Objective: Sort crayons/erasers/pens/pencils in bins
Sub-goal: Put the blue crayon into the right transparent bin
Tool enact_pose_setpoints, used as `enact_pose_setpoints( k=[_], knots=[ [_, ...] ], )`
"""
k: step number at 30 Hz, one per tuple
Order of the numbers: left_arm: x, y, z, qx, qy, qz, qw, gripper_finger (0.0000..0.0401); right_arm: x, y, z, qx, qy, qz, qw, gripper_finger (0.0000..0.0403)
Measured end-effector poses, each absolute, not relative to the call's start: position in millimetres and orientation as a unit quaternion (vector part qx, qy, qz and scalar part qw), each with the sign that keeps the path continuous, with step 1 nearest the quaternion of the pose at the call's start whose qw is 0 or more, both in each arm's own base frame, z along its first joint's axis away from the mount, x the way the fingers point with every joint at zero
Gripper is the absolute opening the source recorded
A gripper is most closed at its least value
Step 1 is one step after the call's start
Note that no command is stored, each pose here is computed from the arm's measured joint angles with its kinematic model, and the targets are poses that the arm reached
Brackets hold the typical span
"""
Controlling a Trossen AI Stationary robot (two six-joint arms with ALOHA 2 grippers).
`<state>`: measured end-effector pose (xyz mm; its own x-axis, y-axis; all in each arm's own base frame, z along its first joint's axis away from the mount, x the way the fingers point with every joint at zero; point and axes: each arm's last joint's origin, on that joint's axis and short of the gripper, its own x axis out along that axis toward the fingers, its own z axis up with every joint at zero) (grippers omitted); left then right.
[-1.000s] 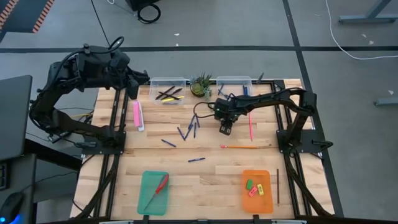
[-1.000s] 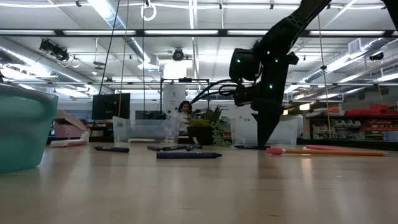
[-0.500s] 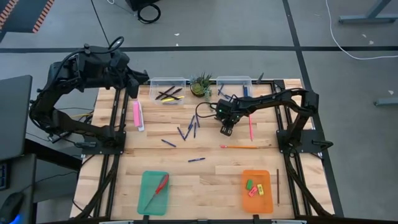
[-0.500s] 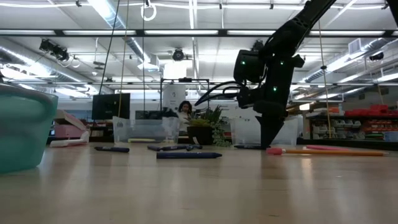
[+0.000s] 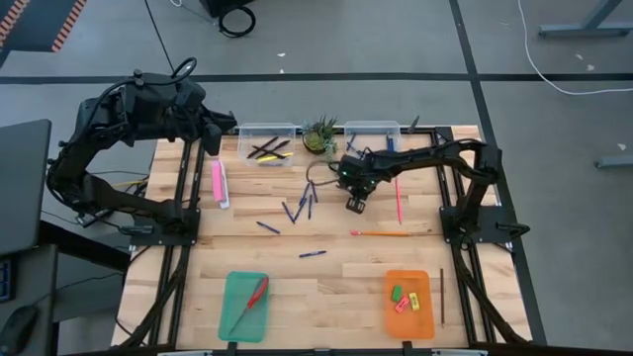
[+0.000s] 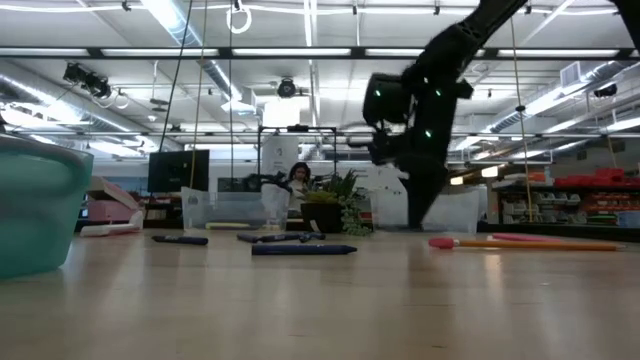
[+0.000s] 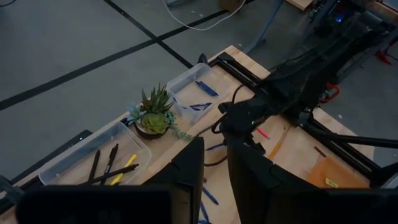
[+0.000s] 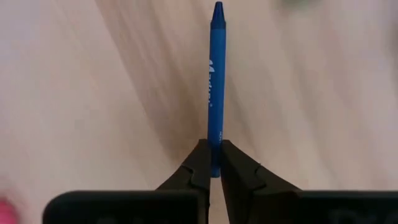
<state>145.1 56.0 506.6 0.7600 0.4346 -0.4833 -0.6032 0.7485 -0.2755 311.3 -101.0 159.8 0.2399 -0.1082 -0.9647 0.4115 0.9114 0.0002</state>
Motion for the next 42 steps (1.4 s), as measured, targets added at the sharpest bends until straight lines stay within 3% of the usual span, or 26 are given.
enact_pose_setpoints(
  k=[11,19,25,36,42],
  knots=[
    [144.9,56.5,506.7,-0.206,0.198,0.292,0.913,0.0073,328.1,-121.2,242.7,0.068,0.603,-0.164,0.778,0.0028],
    [144.8,56.9,506.8,-0.203,0.196,0.298,0.912,0.0071,281.1,-177.5,285.8,0.079,0.608,-0.247,0.75,0.0028],
    [146.9,57.7,510.8,-0.202,0.174,0.295,0.918,0.0067,246.6,-218.2,282.8,0.106,0.607,-0.256,0.745,0.0028],
    [147.5,57.9,512.1,-0.22,0.16,0.297,0.915,0.0068,233.7,-238.4,277.1,0.113,0.589,-0.241,0.763,0.0042],
    [147.6,57.6,512.2,-0.236,0.155,0.299,0.911,0.0072,237.0,-236.9,277.5,0.141,0.571,-0.24,0.773,0.0086]
  ],
)
